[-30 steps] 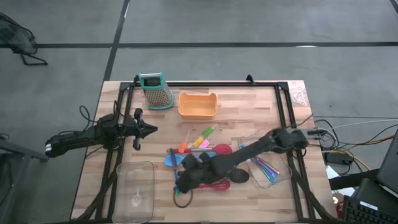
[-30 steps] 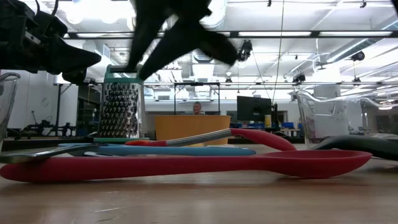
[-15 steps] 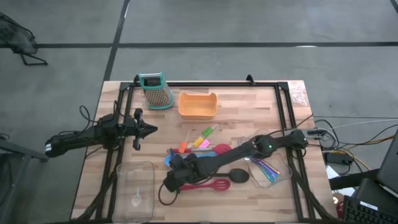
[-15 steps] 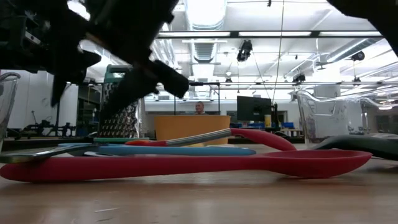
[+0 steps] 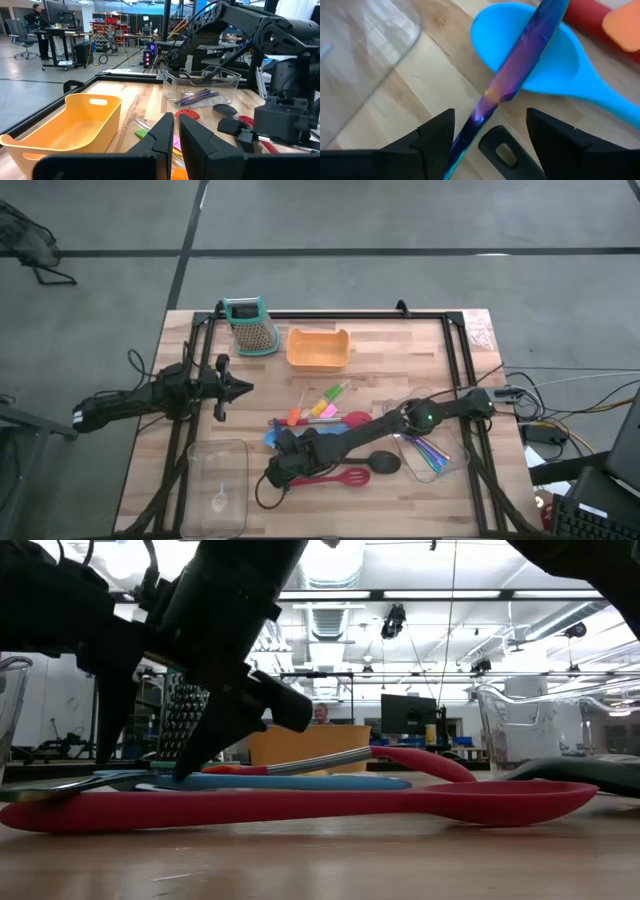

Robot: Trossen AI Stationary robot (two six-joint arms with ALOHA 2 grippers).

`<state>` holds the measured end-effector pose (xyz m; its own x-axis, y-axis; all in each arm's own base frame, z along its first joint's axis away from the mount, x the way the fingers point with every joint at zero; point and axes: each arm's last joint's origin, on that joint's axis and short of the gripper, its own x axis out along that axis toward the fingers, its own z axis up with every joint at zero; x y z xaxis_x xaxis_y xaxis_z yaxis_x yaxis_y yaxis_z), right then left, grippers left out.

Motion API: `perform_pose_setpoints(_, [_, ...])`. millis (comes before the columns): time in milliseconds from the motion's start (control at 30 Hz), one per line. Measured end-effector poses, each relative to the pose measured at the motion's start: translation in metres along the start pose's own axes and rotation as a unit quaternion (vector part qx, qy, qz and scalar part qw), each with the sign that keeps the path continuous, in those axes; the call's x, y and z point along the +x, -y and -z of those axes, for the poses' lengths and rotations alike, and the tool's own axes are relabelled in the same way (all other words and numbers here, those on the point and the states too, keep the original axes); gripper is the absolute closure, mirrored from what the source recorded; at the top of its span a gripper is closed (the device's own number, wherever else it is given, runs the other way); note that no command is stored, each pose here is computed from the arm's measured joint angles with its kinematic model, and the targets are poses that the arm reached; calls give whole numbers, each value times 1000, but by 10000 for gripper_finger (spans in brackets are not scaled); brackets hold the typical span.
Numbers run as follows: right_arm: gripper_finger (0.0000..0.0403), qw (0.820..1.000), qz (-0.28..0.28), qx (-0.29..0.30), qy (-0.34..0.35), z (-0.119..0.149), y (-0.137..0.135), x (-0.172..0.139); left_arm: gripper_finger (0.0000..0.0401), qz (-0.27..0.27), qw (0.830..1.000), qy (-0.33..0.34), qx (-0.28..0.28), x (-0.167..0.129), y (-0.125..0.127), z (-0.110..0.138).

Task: Pick & Place Kitchen Items
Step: Put the blue knife into the top transparent bin

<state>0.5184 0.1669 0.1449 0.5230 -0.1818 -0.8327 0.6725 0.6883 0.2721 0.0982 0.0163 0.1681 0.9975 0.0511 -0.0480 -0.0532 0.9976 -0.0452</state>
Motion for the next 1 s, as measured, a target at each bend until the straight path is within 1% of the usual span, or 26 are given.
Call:
perform_pose_setpoints(133, [175, 1000, 2, -9, -4, 4, 1, 8, 366, 0, 1000, 0, 0, 0, 0, 0])
perform_pose_setpoints(300, [189, 1000, 3, -24, -9, 4, 2, 8, 366, 0, 1000, 0, 0, 0, 0, 0])
perform_pose_setpoints(400, [205, 1000, 5, -25, -10, 5, 2, 8, 366, 0, 1000, 0, 0, 0, 0, 0])
perform_pose_setpoints(500, [232, 1000, 8, -26, -11, 5, 3, 8, 366, 0, 1000, 0, 0, 0, 0, 0])
perform_pose_setpoints(833, [349, 1000, 2, -27, -12, 2, 1, 4, 366, 0, 1000, 0, 0, 0, 0, 0])
perform_pose_setpoints(1000, [386, 999, -7, -36, -26, 2, 0, 1, 366, 0, 1000, 0, 0, 0, 0, 0])
